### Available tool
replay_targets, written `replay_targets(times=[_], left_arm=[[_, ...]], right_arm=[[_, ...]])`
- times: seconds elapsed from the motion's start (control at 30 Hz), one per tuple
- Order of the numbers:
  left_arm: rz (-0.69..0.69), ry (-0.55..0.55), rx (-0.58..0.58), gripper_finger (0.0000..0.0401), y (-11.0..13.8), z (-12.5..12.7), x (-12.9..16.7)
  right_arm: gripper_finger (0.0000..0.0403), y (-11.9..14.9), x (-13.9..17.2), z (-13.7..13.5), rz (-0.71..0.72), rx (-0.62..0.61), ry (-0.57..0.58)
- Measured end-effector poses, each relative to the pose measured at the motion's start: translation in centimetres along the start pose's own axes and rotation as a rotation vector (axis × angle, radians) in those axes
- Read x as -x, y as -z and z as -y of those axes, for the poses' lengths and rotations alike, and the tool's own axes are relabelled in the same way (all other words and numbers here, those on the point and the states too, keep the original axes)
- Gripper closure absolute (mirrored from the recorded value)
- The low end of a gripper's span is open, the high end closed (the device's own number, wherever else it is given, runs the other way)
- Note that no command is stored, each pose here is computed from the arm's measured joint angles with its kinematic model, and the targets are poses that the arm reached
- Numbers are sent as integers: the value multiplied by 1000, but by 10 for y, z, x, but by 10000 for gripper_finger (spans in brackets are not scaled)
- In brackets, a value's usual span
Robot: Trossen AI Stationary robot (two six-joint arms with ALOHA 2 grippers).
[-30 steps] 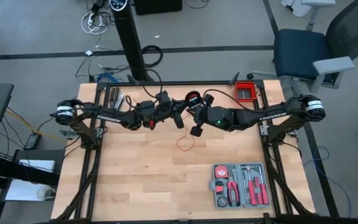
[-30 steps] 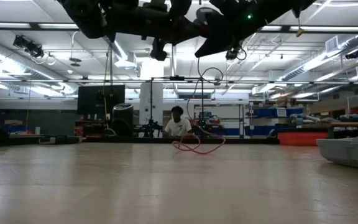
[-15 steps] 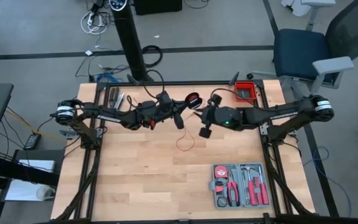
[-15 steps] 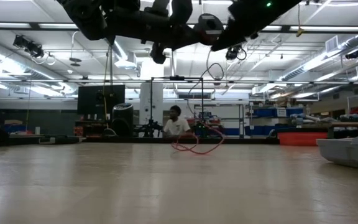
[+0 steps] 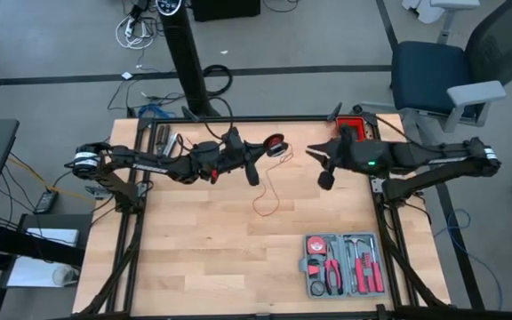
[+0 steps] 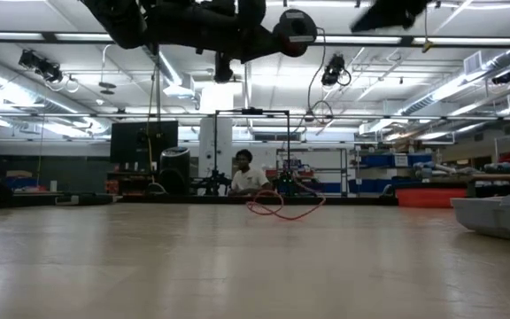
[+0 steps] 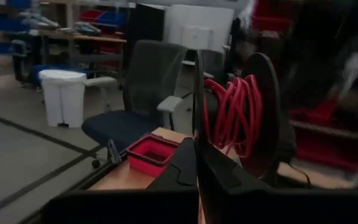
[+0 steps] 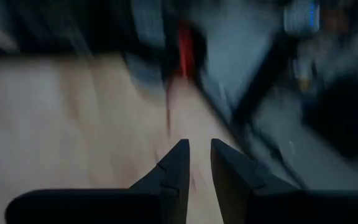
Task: Coil cords
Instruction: Coil the wire
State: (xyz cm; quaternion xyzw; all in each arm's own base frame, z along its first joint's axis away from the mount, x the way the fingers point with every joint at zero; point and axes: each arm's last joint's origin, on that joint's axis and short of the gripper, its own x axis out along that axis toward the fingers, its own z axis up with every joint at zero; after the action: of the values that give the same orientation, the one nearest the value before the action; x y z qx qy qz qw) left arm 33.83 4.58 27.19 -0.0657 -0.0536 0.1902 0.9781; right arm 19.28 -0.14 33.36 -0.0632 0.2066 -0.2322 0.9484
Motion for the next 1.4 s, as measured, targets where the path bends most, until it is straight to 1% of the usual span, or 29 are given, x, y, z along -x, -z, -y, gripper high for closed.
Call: replay_targets(times=[0.07,0.13,0.2,0.27,0.33,0.57,0.77,1.03,1.17,1.27,1.37,1.4], left_arm=[[2,45,-60,401,0,1,0],[-1,112,-135,401,0,3,0],[-13,157,-183,401,1,4,0],[-16,181,-200,401,2,5,0],[-18,186,-199,401,2,5,0],[-22,202,-201,401,3,6,1],[-26,235,-202,401,3,7,1],[-19,247,-198,401,2,7,1],[-2,249,-167,401,0,7,1],[3,248,-159,401,0,7,1],[3,236,-148,401,0,6,0],[0,235,-148,401,0,6,1]], right_arm=[[341,-8,5,-4,138,5,-43],[339,-12,6,-8,230,27,-97],[337,-13,2,-13,285,42,-165],[334,-14,-2,-17,321,47,-222],[331,-13,-8,-20,318,59,-235],[319,-12,-22,-27,311,79,-222],[320,-13,-32,-32,318,107,-218],[321,-12,-35,-34,314,116,-221],[326,-11,-36,-34,302,112,-220],[341,-10,-39,-33,294,107,-209],[384,-9,-44,-31,286,94,-205],[390,-8,-45,-31,284,94,-215]])
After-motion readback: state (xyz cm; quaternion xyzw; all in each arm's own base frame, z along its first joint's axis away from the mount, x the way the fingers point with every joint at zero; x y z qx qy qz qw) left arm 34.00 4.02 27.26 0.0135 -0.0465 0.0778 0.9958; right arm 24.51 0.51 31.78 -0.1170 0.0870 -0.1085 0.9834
